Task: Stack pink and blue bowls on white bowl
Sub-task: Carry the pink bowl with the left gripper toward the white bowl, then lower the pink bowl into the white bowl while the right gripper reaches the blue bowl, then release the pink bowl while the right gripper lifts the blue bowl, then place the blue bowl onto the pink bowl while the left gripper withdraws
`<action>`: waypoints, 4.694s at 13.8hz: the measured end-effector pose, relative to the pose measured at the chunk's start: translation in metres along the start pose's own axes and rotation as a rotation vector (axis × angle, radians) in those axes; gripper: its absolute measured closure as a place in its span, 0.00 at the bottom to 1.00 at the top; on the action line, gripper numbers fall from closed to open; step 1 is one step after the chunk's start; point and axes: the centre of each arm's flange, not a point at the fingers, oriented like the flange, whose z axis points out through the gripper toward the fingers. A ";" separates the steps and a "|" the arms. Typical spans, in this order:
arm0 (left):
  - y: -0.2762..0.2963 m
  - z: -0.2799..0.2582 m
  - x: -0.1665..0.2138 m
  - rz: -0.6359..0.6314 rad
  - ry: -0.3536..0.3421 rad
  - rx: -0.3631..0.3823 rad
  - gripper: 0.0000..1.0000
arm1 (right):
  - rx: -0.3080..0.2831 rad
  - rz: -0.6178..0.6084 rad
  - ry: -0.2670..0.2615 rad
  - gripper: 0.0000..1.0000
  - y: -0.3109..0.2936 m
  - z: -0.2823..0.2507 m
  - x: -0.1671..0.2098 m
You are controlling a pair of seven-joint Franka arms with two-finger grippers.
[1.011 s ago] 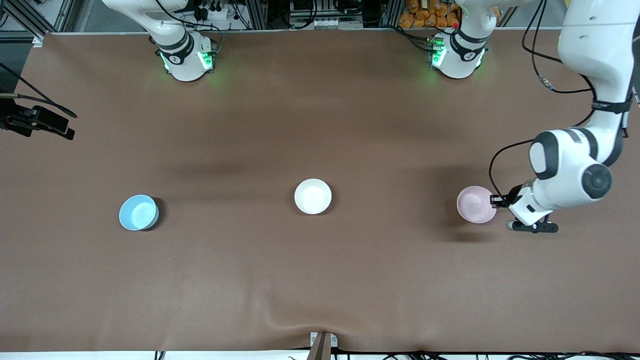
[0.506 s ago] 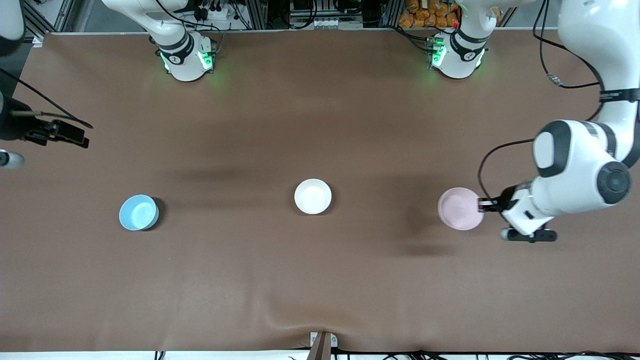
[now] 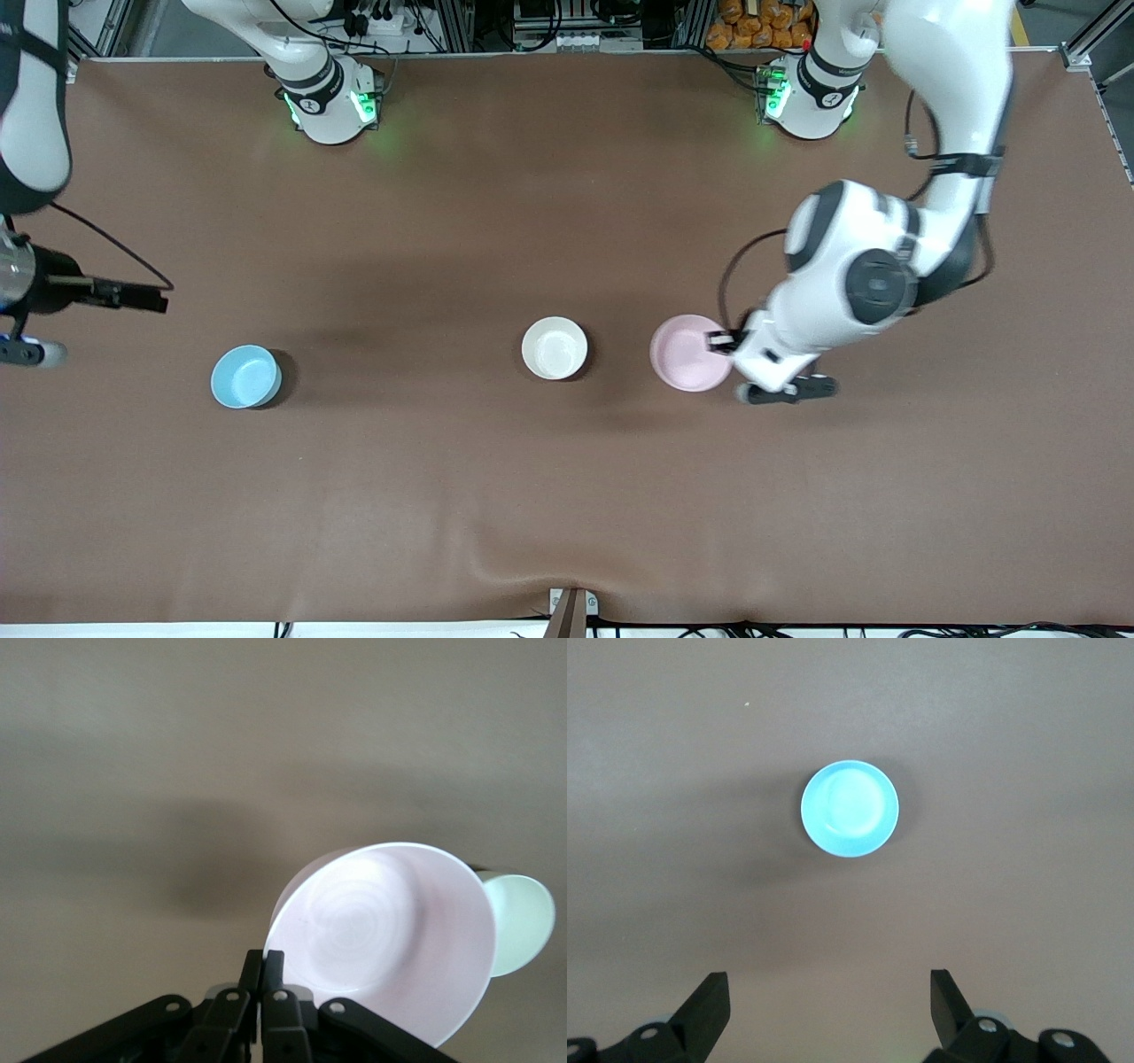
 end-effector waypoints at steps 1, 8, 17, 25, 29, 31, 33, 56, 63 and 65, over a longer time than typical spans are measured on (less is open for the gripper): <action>0.020 0.010 -0.007 -0.010 0.000 0.000 0.97 | -0.002 0.006 -0.012 0.00 0.002 0.015 0.008; 0.122 0.096 -0.042 0.010 0.082 -0.093 0.97 | -0.001 0.062 0.012 0.00 0.039 0.148 0.051; 0.140 0.130 -0.053 0.037 0.086 -0.100 0.97 | -0.005 0.109 0.090 0.00 0.068 0.273 0.050; 0.145 0.151 -0.056 0.045 0.094 -0.106 0.97 | 0.001 0.128 0.076 0.63 0.071 0.287 0.051; 0.146 0.164 -0.060 0.049 0.080 -0.094 0.97 | 0.070 0.190 0.078 0.96 0.069 0.280 0.050; 0.145 0.165 -0.060 0.047 0.080 -0.093 0.94 | 0.080 0.193 0.087 0.97 0.068 0.266 0.050; 0.144 0.165 -0.058 0.043 0.082 -0.092 0.75 | 0.087 0.187 0.095 0.97 0.065 0.245 0.049; -0.149 -0.120 0.061 0.008 0.149 0.048 0.00 | 0.361 0.410 0.060 0.97 -0.406 0.168 -0.114; -0.165 -0.228 -0.022 0.028 0.084 0.103 0.00 | 0.348 0.423 0.095 0.97 -0.436 0.243 -0.113; -0.170 -0.254 -0.047 0.022 0.083 0.113 0.00 | 0.345 0.421 0.099 0.97 -0.439 0.252 -0.114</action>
